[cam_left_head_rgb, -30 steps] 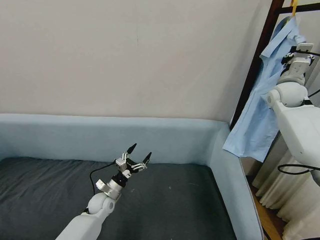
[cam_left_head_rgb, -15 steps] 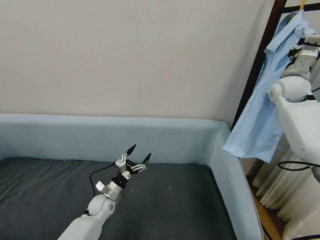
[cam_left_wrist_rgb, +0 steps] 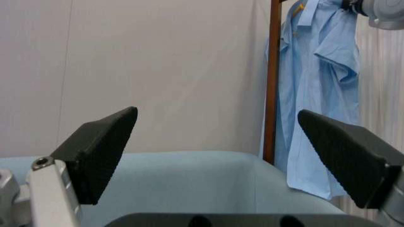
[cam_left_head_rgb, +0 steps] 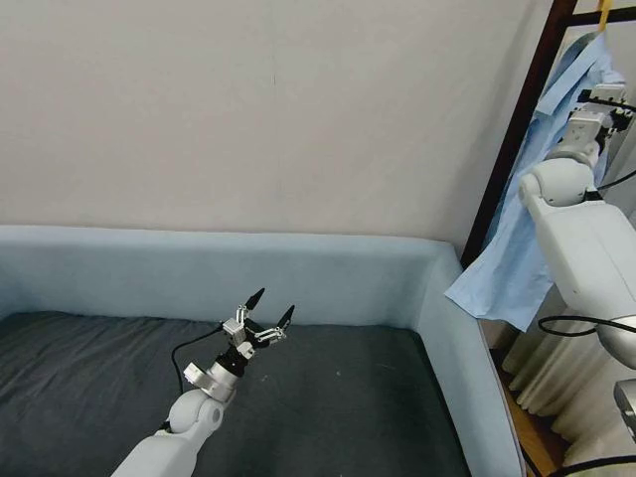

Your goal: Pick up the clothes from the sofa and hang them on the clothes hanger.

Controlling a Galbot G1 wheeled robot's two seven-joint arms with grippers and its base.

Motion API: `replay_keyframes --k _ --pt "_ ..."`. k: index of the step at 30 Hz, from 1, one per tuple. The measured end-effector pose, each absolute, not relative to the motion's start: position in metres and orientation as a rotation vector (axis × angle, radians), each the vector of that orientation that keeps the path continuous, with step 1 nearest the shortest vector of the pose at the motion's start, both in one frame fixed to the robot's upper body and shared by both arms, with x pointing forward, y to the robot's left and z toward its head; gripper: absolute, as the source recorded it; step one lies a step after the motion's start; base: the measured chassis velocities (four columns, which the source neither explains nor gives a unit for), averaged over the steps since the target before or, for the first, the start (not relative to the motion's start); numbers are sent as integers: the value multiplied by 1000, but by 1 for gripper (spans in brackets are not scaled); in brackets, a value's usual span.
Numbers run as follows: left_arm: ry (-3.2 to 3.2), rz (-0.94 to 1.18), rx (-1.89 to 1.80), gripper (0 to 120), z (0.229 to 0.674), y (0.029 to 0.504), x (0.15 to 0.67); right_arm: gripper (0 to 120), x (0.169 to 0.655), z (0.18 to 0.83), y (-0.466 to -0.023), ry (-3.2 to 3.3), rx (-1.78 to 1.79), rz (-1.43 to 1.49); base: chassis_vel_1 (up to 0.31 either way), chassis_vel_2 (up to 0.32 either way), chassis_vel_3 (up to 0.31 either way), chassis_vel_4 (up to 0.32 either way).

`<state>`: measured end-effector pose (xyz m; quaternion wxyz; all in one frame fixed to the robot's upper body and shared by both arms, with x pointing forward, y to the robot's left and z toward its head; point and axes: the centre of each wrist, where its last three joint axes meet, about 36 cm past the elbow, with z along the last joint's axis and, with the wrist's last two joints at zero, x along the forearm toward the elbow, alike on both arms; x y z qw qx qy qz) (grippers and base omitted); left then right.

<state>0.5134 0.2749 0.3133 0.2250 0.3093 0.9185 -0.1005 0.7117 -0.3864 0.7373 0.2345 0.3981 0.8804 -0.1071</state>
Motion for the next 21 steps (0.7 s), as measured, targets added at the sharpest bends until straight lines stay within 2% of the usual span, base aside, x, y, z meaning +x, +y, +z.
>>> replay_keyframes --k 21 --pt "2524 -269 836 100 312 286 512 0 727 728 -357 2506 1111 -246 0 0 0 0"
